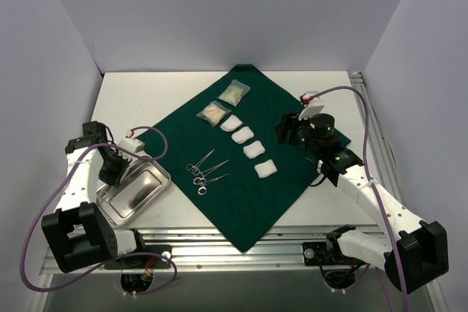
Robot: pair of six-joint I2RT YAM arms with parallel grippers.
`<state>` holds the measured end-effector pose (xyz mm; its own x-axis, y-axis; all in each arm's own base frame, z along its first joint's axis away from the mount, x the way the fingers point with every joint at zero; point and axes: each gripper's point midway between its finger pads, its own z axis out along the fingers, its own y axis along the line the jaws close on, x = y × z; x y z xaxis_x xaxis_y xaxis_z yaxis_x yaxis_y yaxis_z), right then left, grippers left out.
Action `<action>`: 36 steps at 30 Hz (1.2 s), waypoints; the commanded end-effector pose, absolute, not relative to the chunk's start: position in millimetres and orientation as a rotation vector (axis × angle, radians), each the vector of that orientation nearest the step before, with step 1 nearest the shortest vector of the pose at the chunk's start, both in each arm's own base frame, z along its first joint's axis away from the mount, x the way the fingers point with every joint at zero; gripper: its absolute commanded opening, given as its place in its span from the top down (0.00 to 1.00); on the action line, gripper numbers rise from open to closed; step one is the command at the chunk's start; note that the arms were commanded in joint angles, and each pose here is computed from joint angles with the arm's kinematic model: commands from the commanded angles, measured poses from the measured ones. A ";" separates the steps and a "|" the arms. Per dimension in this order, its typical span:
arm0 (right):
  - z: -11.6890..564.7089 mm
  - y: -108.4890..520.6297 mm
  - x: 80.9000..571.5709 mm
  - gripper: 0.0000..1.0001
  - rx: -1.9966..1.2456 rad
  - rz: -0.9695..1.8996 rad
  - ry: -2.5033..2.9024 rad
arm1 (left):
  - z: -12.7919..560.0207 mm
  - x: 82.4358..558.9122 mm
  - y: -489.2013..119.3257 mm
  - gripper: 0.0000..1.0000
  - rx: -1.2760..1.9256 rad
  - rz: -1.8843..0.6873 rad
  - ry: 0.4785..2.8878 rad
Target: Prepare the surgical pack
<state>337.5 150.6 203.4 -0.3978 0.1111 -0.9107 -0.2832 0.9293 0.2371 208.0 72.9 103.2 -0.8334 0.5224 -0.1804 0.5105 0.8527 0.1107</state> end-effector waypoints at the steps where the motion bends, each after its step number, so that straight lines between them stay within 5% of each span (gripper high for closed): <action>1: 221.6 160.0 342.6 0.41 -0.144 0.459 1.885 | 92.2 217.0 84.9 0.98 0.902 0.088 2.782; 24: 228.4 165.0 342.8 0.41 -0.132 0.417 1.901 | 18.7 225.0 89.3 0.98 0.951 -0.001 2.816; 29: 230.2 165.0 344.6 0.41 -0.143 0.406 1.904 | 21.8 220.6 86.5 0.72 0.985 -0.029 2.814; 36: 238.9 164.6 345.6 0.40 -0.146 0.404 1.883 | 58.9 228.2 79.3 0.60 0.950 -0.063 2.770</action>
